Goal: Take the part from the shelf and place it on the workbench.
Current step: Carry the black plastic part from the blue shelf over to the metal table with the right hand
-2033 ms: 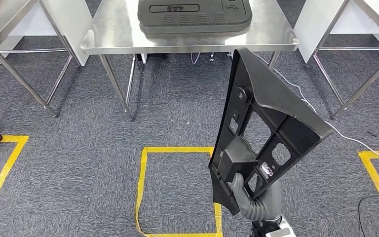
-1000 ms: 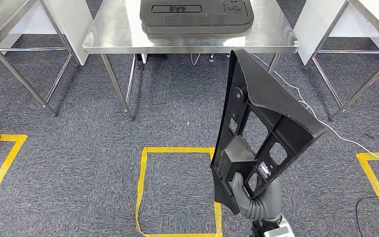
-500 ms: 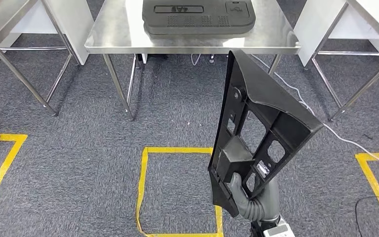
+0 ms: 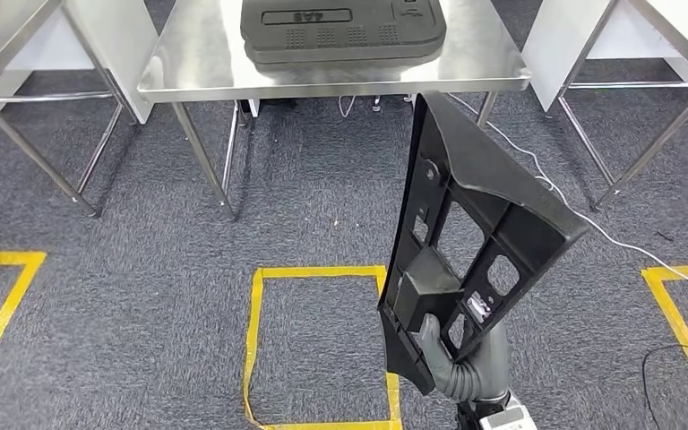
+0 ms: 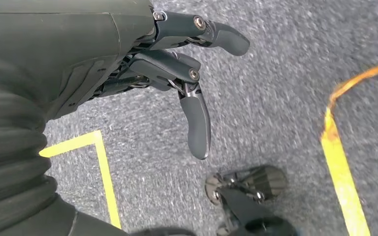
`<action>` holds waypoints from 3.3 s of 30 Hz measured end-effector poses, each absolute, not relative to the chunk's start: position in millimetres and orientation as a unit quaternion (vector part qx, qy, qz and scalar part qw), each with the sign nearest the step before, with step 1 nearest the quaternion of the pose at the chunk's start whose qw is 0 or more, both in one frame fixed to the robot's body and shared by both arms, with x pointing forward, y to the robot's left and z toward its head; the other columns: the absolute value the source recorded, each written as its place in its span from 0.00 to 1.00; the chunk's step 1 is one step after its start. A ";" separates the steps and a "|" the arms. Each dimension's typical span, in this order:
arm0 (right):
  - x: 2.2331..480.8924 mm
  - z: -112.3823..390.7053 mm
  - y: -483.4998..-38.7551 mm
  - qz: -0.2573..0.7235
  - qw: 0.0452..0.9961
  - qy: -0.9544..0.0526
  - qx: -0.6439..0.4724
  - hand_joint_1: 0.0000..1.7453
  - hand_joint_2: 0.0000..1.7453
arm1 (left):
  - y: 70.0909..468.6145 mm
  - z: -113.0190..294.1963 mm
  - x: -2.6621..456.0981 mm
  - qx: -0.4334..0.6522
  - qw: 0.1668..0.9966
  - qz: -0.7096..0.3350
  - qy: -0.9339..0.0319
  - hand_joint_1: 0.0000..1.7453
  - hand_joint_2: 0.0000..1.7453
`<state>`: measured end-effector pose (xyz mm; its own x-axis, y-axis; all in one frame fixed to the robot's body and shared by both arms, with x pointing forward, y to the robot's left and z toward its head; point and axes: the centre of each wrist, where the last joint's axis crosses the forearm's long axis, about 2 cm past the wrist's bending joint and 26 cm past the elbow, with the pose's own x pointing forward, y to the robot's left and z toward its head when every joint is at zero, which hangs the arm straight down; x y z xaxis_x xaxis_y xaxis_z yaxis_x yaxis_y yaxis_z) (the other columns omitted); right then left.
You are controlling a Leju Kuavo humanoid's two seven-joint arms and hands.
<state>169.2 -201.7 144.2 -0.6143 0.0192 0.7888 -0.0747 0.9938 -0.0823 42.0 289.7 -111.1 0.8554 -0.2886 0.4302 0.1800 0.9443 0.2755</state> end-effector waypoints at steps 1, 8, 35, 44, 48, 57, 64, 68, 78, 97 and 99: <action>169.1 144.3 -201.5 0.053 0.439 -0.897 0.016 1.00 1.00 | 289.7 -111.1 41.9 0.113 0.956 -0.123 -0.239 0.00 1.00; 168.9 144.4 -200.9 0.055 0.436 -0.898 0.009 1.00 1.00 | 289.8 -111.2 41.4 0.113 0.957 -0.123 -0.239 0.00 1.00; 169.0 144.6 -200.7 0.059 0.433 -0.899 0.006 1.00 1.00 | 289.3 -111.3 42.0 0.101 0.958 -0.124 -0.240 0.00 1.00; 169.2 143.6 -200.2 0.061 0.435 -0.898 0.006 1.00 1.00 | 289.1 -111.3 41.9 0.097 0.958 -0.124 -0.238 0.00 1.00; 169.9 143.5 -199.8 0.063 0.435 -0.898 0.007 1.00 1.00 | 289.1 -111.3 41.9 0.097 0.959 -0.123 -0.238 0.00 1.00; 169.7 143.1 -198.4 0.064 0.436 -0.898 0.010 1.00 1.00 | 290.5 -111.3 42.0 0.098 0.958 -0.122 -0.239 0.00 1.00; 170.4 143.4 -197.8 0.065 0.435 -0.898 0.011 1.00 1.00 | 291.8 -111.2 43.1 0.096 0.958 -0.125 -0.240 0.00 1.00; 169.7 141.7 -198.4 0.067 0.438 -0.897 0.011 1.00 1.00 | 292.3 -111.3 42.7 0.097 0.958 -0.124 -0.238 0.00 1.00; 170.1 142.1 -198.0 0.067 0.437 -0.897 0.010 1.00 1.00 | 292.9 -111.3 42.5 0.097 0.959 -0.125 -0.236 0.00 1.00; 172.9 150.4 -201.2 0.091 0.402 -0.911 -0.020 1.00 1.00 | 293.2 -111.4 42.0 0.097 0.959 -0.126 -0.235 0.00 1.00; 173.2 151.3 -201.7 0.092 0.400 -0.912 -0.021 1.00 1.00 | 292.6 -111.4 42.0 0.096 0.959 -0.126 -0.235 0.00 1.00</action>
